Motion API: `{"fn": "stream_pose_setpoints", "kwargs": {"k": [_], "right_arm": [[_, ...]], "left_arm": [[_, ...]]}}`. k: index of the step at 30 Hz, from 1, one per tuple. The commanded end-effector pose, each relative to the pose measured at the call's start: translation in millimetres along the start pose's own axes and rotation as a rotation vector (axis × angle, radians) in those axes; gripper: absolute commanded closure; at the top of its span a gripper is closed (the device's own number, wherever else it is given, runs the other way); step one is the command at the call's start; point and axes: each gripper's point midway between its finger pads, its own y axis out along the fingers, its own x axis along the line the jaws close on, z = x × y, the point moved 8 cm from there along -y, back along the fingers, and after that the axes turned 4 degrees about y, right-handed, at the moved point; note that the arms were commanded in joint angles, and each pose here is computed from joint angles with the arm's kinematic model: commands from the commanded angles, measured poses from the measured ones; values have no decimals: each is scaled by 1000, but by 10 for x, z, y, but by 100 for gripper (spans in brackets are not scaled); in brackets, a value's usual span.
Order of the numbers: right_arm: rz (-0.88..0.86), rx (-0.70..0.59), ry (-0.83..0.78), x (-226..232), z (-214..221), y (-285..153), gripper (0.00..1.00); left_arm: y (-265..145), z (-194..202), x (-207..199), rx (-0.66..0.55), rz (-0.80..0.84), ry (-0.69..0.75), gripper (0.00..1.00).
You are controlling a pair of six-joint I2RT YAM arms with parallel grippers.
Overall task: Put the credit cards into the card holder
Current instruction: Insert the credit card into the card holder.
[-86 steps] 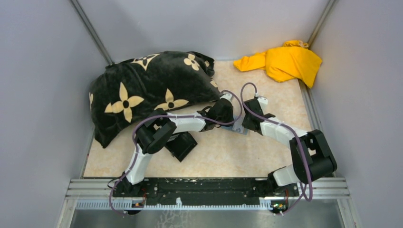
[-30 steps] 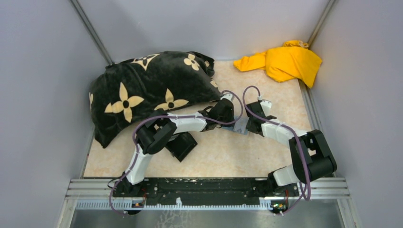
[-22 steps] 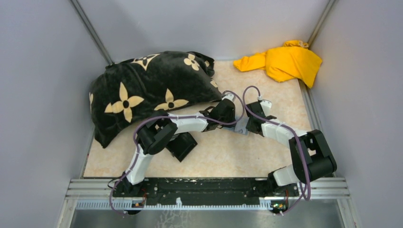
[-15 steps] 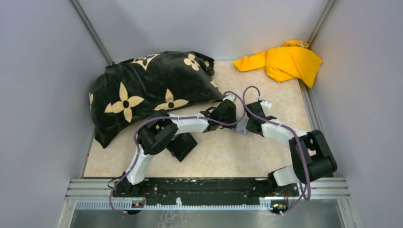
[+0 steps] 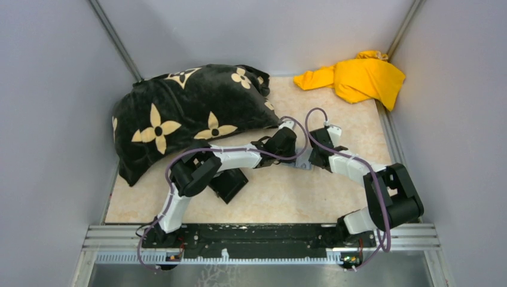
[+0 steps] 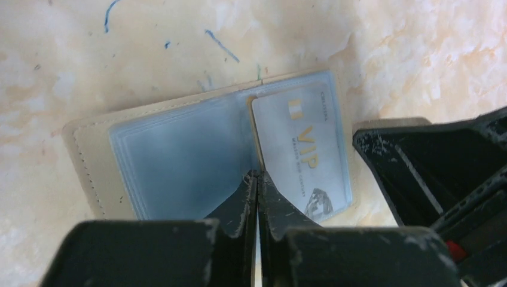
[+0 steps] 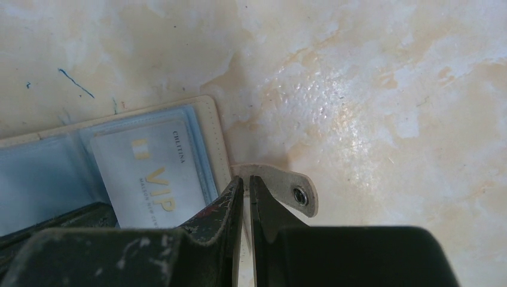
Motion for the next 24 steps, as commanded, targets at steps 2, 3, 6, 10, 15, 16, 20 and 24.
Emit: {"fn": "stream_pose_setpoints", "kwargs": {"k": [2,3,6,10,15,16,20,24], "right_arm": [[-49,46,19,39,103,69,90],[-48,49,18,35,111,76,90],[-47,53,17,34,124,89,90],[-49,54,16,37,125,93,90],[-46,54,11,30,128,95,90],[-47,53,10,34,124,92,90],[-50,53,7,35,120,86,90],[-50,53,5,39,110,83,90]], "left_arm": [[-230,-130,126,-37,-61,-13,92],[-253,-158,164,-51,-71,-18,91],[-320,-229,268,-84,-88,-36,87],[-405,-285,401,-111,-121,-56,82],[-510,-315,604,-142,-188,-89,77],[-517,-306,655,-141,-203,-96,77],[-511,-263,807,-113,-244,-127,76],[-492,-229,865,-74,-259,-133,74]]}}
